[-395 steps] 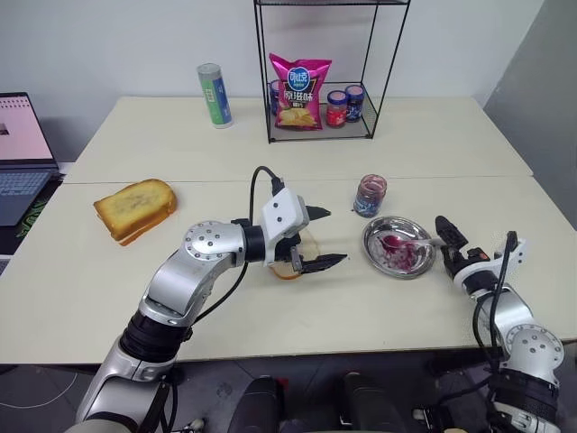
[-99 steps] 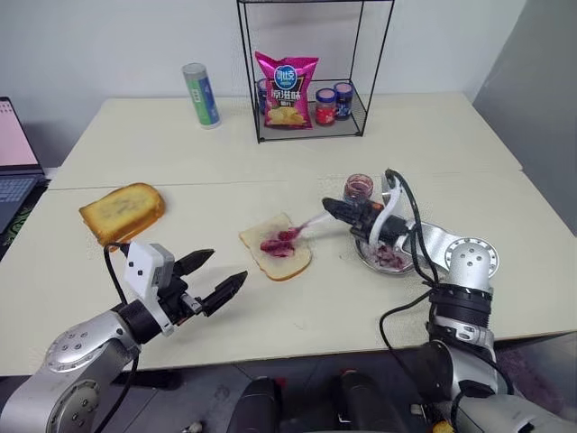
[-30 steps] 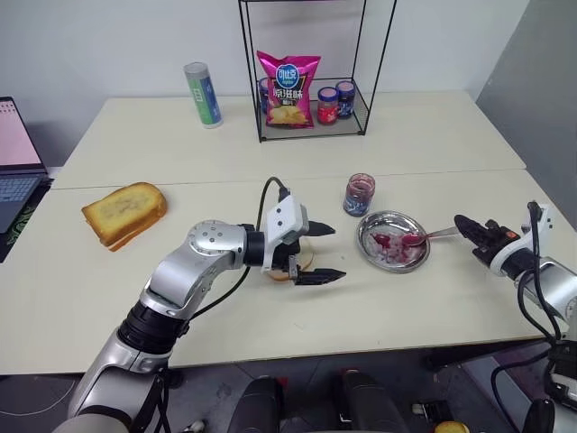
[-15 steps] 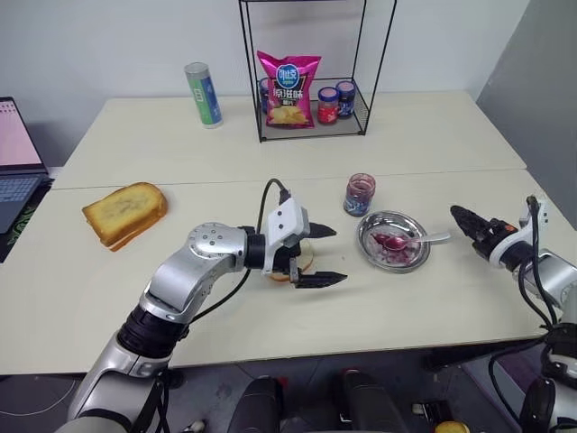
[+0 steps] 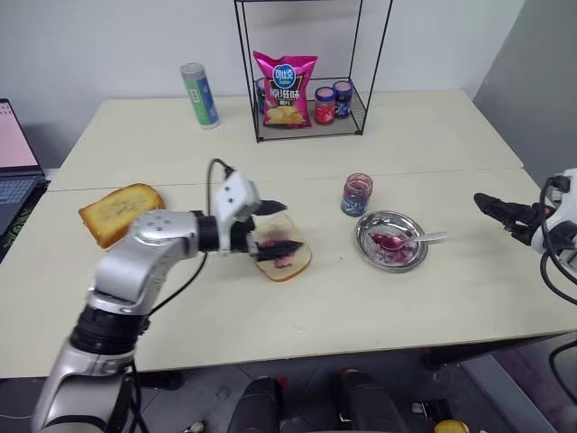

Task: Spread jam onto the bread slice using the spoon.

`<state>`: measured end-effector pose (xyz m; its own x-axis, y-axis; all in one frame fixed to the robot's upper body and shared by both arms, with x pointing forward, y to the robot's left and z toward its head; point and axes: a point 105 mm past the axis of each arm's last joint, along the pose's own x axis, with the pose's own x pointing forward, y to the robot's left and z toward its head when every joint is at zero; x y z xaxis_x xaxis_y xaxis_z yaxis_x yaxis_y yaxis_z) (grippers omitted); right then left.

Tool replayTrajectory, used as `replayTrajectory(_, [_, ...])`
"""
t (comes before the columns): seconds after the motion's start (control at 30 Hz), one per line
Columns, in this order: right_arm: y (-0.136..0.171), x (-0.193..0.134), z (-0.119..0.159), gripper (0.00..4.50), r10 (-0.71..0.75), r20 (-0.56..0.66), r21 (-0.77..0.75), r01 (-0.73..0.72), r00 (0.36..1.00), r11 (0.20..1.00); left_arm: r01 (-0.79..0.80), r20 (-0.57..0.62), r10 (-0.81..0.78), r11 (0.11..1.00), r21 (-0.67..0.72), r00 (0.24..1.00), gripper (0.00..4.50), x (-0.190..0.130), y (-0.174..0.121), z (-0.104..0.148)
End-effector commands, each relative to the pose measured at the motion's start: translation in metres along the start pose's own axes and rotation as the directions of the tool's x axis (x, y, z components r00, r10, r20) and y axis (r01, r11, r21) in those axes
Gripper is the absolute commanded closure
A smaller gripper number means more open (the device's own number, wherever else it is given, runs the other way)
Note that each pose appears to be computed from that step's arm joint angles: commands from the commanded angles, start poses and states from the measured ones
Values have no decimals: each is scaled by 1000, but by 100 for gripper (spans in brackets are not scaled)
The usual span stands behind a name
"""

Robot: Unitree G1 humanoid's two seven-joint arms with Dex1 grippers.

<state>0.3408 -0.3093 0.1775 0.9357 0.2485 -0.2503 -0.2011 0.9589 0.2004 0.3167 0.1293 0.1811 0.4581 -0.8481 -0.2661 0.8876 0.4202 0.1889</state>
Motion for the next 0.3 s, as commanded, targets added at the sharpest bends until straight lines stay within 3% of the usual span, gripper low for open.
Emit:
replayTrajectory(0.03, [58, -6, 20, 1, 254, -19, -188, -253, 967, 949, -157, -55, 157, 988, 7, 986, 0, -47, 27, -9])
replayTrajectory(0.17, [126, -30, -11, 1, 525, -256, -285, -582, 812, 761, -230, -123, 225, 973, -21, 967, 0, -80, 28, -21])
replayTrajectory(0.27, [141, -41, -28, 1, 575, -346, -276, -667, 741, 692, -229, -144, 220, 972, -48, 965, 0, -87, 20, -24])
replayTrajectory(0.3, [140, -39, -30, 1, 577, -338, -264, -664, 743, 700, -228, -151, 220, 973, -37, 964, 0, -87, 16, -26])
